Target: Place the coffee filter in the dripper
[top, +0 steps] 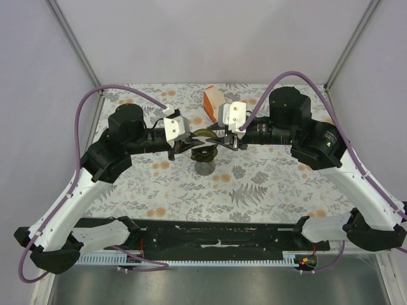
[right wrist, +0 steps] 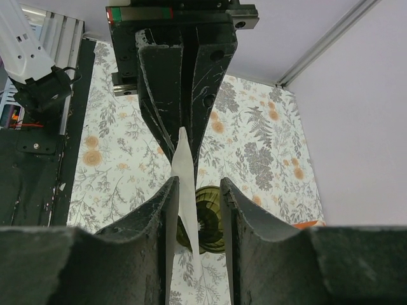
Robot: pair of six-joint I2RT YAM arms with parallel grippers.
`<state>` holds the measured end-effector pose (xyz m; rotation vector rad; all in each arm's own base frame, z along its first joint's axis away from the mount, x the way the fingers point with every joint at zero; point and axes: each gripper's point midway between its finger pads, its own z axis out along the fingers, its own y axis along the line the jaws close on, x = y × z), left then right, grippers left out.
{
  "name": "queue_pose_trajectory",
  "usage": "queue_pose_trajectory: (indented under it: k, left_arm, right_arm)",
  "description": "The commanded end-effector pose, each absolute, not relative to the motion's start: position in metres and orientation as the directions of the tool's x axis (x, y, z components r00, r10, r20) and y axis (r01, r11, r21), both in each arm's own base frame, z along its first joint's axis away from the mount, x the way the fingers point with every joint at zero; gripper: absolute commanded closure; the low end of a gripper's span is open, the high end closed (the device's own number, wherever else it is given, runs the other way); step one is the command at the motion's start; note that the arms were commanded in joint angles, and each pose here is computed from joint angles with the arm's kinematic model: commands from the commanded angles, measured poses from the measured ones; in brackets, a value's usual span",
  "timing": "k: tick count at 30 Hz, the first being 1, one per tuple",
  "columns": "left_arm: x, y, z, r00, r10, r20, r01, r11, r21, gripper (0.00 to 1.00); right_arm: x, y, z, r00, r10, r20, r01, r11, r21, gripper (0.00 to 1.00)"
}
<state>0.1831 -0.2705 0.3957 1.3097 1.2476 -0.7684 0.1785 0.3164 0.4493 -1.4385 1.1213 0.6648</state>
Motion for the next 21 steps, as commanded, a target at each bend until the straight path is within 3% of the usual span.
queue_pose_trajectory:
  k: [1, 6, 21]
  left_arm:
    - [0.176, -0.271, 0.412, 0.281, 0.193, -0.940, 0.938, 0.151, 0.311, 0.98]
    - [0.175, -0.271, 0.412, 0.275, 0.191, -0.942, 0.940, 0.151, 0.305, 0.98]
    - [0.177, -0.272, 0.415, 0.265, 0.176, -0.948, 0.941, 0.166, 0.294, 0.98]
  right_arm:
    - [0.179, 0.313, 0.455, 0.393, -0.261, -0.881, -0.895, 0.111, -0.432, 0.61]
    - [0.182, 0.314, 0.456, 0.387, -0.262, -0.884, -0.896, 0.120, -0.428, 0.69]
    - [0.176, 0.317, 0.441, 0.404, -0.273, -0.873, -0.900, 0.055, -0.433, 0.64]
